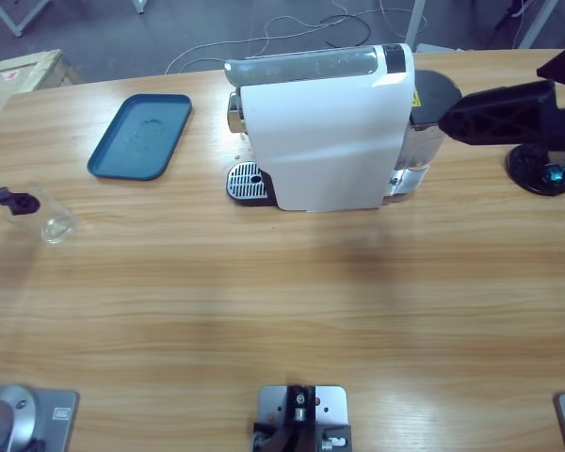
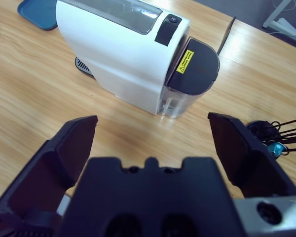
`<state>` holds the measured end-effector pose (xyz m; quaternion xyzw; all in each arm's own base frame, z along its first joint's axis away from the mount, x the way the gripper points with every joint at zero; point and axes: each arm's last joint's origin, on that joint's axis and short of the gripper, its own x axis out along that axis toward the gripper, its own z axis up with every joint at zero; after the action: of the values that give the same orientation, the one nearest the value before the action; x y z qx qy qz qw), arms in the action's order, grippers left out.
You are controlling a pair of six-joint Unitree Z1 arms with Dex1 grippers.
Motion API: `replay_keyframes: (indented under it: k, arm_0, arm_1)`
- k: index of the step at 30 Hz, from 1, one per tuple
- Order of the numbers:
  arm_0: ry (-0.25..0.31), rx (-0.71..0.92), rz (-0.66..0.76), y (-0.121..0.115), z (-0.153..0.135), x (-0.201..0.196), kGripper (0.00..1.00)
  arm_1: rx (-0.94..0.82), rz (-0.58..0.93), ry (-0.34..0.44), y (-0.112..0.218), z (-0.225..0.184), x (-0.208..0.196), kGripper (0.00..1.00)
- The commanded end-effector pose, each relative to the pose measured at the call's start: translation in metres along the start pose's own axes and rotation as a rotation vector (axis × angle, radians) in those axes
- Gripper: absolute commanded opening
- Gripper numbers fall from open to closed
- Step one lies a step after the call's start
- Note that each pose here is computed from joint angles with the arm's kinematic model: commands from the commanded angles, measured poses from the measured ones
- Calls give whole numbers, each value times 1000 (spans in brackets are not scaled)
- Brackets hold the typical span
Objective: Pour coffee
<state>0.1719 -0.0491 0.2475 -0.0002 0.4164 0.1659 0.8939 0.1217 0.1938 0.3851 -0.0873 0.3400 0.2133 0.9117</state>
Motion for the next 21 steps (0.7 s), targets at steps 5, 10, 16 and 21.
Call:
replay_keyframes:
  k: [5, 10, 16, 21]
  arm_0:
    - [39, 2, 77, -19, -3, 36, 996]
    - [58, 15, 89, -26, -5, 48, 996]
    - [62, 0, 107, -31, -9, 58, 996]
    - [59, 2, 131, -34, -11, 66, 991]
  arm_1:
    - [-2, -24, 43, 4, -11, 11, 1000]
    - [-1, -24, 45, 6, -9, 12, 1000]
    - [-1, -23, 53, 7, -10, 14, 1000]
    - [-2, -21, 57, 7, -11, 15, 1000]
